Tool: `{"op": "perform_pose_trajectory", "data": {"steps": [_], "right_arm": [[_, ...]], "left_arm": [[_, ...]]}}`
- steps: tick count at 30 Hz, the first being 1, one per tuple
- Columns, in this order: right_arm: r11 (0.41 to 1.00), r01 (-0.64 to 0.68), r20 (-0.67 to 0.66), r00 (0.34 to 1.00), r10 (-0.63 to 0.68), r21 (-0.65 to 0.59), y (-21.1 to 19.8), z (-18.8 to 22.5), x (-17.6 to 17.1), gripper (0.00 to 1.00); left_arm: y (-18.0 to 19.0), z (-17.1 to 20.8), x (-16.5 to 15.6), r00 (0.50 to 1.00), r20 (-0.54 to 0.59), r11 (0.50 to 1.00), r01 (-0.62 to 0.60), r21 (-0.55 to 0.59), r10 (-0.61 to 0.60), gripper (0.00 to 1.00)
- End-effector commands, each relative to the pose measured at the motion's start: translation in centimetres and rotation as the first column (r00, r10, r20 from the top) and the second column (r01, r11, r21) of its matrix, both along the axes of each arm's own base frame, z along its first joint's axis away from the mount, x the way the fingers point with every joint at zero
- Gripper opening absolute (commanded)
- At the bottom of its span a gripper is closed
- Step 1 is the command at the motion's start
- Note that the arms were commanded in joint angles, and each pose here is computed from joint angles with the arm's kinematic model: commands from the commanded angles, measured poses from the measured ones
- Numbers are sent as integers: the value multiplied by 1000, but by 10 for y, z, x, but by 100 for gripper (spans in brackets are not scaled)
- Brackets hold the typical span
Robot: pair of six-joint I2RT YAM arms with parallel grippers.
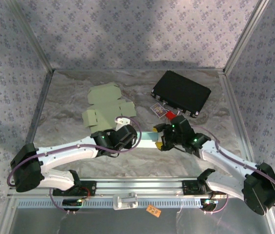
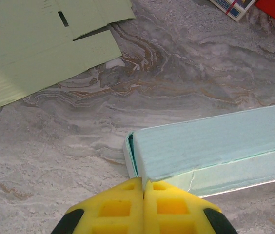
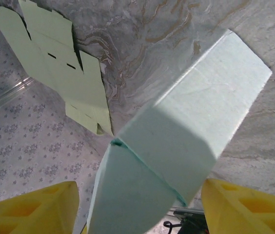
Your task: Fold the paper box
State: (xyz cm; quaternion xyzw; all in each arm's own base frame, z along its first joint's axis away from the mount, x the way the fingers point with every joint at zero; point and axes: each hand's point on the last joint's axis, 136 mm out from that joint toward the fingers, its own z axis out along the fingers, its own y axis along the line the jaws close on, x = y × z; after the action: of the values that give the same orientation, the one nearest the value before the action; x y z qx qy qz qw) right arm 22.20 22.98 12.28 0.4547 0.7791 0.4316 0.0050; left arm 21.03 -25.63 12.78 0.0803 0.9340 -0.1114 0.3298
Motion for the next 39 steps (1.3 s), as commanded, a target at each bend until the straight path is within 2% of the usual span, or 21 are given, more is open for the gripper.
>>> {"op": "perform_pose_trajectory", "data": {"steps": [1,4,11,14,16,20,23,26,28,30,34,39], "right_arm": [[1000,1,17,1000,-1,-17,1,-4,6,62],[998,-14,13,1000,14,-55,-4,-11,2,55],[995,-27,11,1000,28,-100,-10,-26,-1,47],[992,-42,0,999,42,-118,-11,-30,-3,47],[990,-55,-9,998,54,-131,-12,-34,-3,47],[984,-80,-30,997,77,-160,-13,-39,-6,45],[980,-85,-49,996,78,-178,-16,-42,-8,43],[974,-105,-85,992,89,-199,-19,-47,-12,42],[972,-113,-99,991,94,-207,-20,-49,-14,41],[970,-119,-112,989,96,-214,-20,-50,-15,40],[965,-136,-125,986,110,-224,-20,-52,-14,39],[960,-140,-154,983,104,-244,-26,-56,-18,36]], "left_arm": [[4,-3,-6,1000,-14,1000,-1,2,1,0],[6,0,-8,1000,-16,1000,1,-9,-1,2],[14,10,-19,1000,-30,997,1,-83,-3,31],[3,26,-29,997,-34,979,62,-194,-70,40],[-12,39,-38,988,-44,945,129,-300,-148,46],[-15,56,-39,981,-128,879,67,-472,-143,54],[7,46,-30,959,-281,872,-105,-477,-38,56],[16,32,-21,913,-409,836,-217,-503,-9,56],[12,24,-17,887,-461,829,-235,-507,-31,57],[9,13,-18,865,-499,854,-223,-470,-49,57],[0,1,-14,855,-513,857,-206,-473,-77,57],[9,-26,-16,851,-524,884,-212,-416,-42,48]]}}
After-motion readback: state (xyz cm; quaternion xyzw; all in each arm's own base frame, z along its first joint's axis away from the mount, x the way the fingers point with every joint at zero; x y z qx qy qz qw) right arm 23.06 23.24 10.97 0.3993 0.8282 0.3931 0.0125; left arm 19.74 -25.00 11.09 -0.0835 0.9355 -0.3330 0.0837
